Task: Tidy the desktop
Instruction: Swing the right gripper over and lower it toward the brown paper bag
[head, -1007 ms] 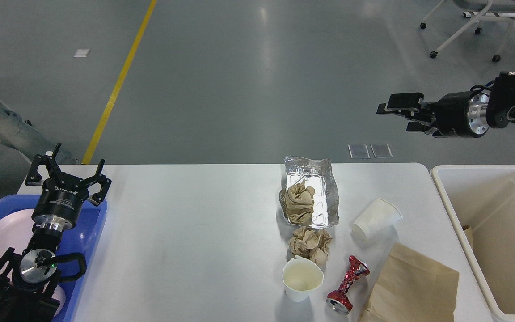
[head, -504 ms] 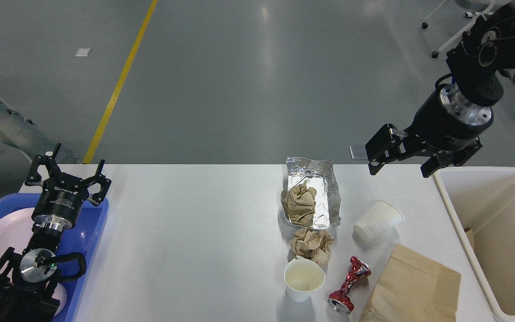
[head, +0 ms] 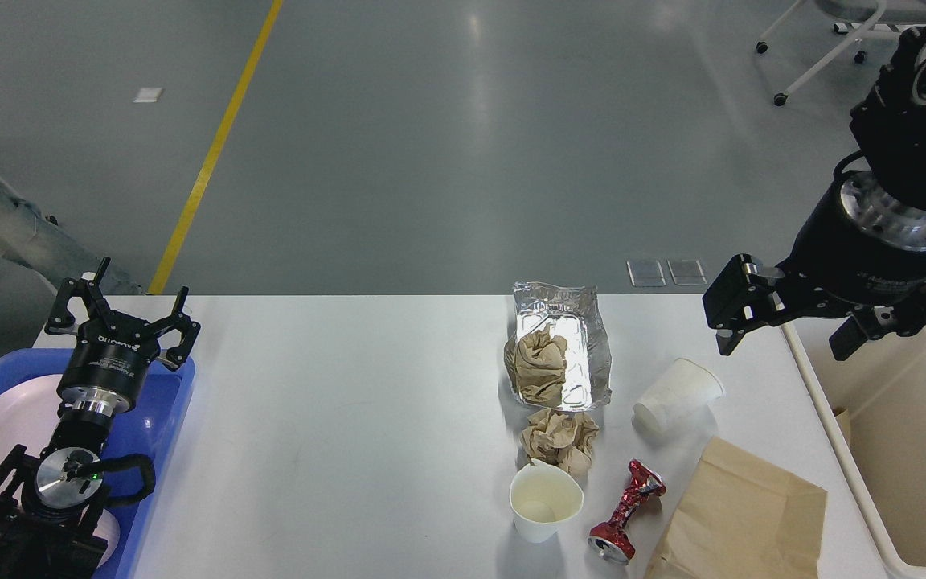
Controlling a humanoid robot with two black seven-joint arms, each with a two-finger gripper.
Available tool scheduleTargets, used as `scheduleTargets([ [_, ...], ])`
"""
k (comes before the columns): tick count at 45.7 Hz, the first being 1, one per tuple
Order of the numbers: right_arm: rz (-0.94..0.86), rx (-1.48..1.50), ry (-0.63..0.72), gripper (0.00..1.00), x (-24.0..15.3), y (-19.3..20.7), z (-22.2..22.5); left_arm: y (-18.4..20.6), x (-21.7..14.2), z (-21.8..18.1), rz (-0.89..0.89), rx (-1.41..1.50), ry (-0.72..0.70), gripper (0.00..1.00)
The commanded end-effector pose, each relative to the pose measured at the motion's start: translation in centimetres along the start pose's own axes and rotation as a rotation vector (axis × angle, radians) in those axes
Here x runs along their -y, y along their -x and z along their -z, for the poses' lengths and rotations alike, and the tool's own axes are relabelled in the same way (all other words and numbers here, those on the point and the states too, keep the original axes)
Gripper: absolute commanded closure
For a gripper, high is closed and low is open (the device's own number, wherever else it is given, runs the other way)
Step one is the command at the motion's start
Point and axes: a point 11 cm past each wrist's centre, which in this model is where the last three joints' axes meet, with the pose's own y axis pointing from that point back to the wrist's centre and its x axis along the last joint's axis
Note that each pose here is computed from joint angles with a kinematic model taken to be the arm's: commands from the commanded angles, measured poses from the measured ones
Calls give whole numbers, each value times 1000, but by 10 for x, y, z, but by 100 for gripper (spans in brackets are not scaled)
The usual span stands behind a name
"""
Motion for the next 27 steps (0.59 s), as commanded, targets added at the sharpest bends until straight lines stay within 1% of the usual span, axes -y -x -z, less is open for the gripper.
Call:
scheduleTargets([
  [1, 0, 40, -23, 0, 4, -1, -13, 0, 0, 0, 0, 0, 0, 4],
  [9, 4, 75, -31, 0, 23, 0, -46, 0, 0, 0, 0, 0, 0, 4],
  [14, 47, 100, -72, 0, 44, 8, -64, 0, 0, 0, 0, 0, 0, 4],
  [19, 98, 200, -137, 0, 79, 22, -86, 0, 0, 0, 0, 0, 0, 4],
  [27, 83, 321, -51, 0, 156, 48, -118, 0, 0, 0, 0, 0, 0, 4],
])
